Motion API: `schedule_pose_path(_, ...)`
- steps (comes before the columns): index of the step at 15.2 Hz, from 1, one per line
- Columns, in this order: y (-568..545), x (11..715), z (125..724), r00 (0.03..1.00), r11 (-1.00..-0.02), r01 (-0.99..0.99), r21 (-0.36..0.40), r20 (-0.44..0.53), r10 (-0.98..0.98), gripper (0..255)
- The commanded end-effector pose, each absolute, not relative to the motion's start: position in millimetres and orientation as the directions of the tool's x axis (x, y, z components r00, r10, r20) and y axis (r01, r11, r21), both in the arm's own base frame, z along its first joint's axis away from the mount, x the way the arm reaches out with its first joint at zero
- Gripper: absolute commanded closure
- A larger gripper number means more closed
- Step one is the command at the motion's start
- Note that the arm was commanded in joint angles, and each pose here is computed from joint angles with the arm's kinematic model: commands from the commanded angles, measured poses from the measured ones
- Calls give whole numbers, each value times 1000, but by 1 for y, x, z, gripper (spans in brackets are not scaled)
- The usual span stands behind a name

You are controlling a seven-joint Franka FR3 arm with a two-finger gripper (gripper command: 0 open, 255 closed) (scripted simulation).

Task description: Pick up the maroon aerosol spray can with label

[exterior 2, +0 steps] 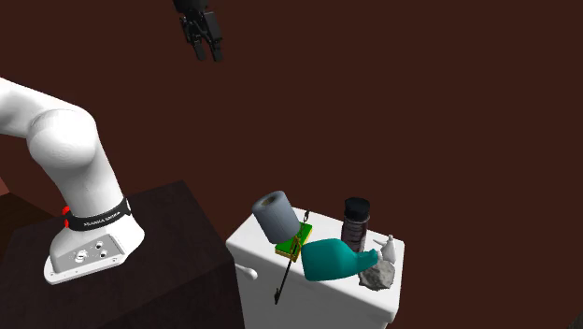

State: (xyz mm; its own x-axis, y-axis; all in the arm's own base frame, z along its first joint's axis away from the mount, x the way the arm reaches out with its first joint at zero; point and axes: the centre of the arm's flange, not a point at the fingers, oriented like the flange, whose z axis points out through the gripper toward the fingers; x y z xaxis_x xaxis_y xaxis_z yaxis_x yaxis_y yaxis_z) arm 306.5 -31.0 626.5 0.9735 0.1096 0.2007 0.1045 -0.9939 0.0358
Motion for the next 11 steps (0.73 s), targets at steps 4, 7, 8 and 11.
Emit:
schedule_pose_path(4,-61,324,605,975,-993,116,32,189,120,0)
schedule_pose_path(7,-90,342,583,976,-992,127,28,177,130,0)
schedule_pose_path(8,-100,348,576,976,-991,130,27,173,133,0)
schedule_pose_path(11,-129,366,554,977,-990,141,23,161,143,0)
